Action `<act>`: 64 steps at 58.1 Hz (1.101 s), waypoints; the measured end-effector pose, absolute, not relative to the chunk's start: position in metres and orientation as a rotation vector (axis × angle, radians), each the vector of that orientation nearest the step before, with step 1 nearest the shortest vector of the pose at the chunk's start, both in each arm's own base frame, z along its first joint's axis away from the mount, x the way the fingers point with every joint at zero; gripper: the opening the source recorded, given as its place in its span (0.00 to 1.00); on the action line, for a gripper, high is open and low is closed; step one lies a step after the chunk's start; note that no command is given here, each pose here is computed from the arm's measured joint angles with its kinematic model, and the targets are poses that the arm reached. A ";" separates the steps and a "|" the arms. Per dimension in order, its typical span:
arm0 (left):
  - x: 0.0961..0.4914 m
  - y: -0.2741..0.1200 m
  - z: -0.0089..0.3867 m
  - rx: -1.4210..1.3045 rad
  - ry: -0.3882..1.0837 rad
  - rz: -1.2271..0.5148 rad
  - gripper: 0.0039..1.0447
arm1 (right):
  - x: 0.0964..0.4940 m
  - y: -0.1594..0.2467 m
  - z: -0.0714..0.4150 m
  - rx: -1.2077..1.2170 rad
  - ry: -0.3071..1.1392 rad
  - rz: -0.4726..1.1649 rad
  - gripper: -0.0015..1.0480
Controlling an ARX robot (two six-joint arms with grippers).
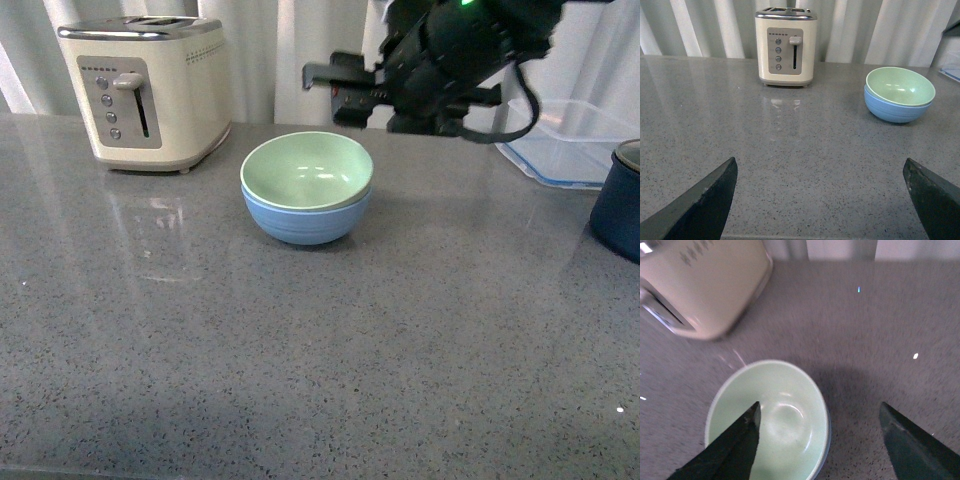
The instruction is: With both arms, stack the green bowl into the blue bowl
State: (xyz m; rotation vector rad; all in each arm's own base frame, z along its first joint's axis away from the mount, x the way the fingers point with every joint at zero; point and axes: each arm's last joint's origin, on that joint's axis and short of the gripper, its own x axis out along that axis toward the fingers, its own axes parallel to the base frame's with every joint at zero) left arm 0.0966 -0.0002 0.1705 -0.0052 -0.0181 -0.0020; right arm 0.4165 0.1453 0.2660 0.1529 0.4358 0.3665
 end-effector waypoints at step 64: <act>0.097 0.000 0.171 -0.005 -0.018 -0.002 0.94 | 0.187 0.012 0.185 0.001 0.009 0.005 0.01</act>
